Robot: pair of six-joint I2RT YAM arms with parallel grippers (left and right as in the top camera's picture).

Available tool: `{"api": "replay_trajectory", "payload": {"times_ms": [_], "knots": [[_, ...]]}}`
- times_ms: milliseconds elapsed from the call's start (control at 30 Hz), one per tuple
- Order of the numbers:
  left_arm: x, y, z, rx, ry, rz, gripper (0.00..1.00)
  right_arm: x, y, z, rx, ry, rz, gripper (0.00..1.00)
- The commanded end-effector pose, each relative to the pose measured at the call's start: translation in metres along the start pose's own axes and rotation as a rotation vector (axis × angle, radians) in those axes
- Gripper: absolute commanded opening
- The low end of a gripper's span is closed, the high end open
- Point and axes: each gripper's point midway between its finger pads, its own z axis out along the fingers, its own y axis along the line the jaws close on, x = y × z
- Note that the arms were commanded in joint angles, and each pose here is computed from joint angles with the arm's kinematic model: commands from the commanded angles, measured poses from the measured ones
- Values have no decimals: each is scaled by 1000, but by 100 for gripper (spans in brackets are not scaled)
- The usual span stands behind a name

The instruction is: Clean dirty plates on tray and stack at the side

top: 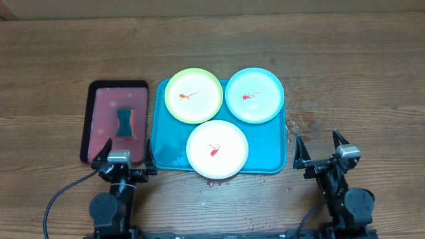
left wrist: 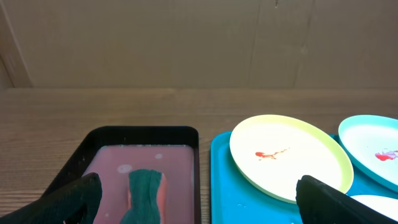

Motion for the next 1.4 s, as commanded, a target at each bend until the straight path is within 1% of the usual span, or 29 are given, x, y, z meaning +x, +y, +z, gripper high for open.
{"api": "replay_trajectory", "payload": {"times_ms": [0, 1000, 1067, 1233, 1367], "knots": [[1, 1, 0, -8, 1, -13, 100, 2, -1, 0, 1, -5, -7, 100], [1, 1, 0, -8, 1, -13, 100, 1, -1, 0, 1, -6, -7, 100], [1, 1, 0, -8, 1, -13, 100, 0, -1, 0, 0, -10, 16, 100], [1, 0, 0, -4, 0, -12, 100, -6, 0, -1, -2, -29, 36, 100], [1, 2, 0, -12, 1, -13, 100, -20, 2, -3, -4, -46, 34, 100]]}}
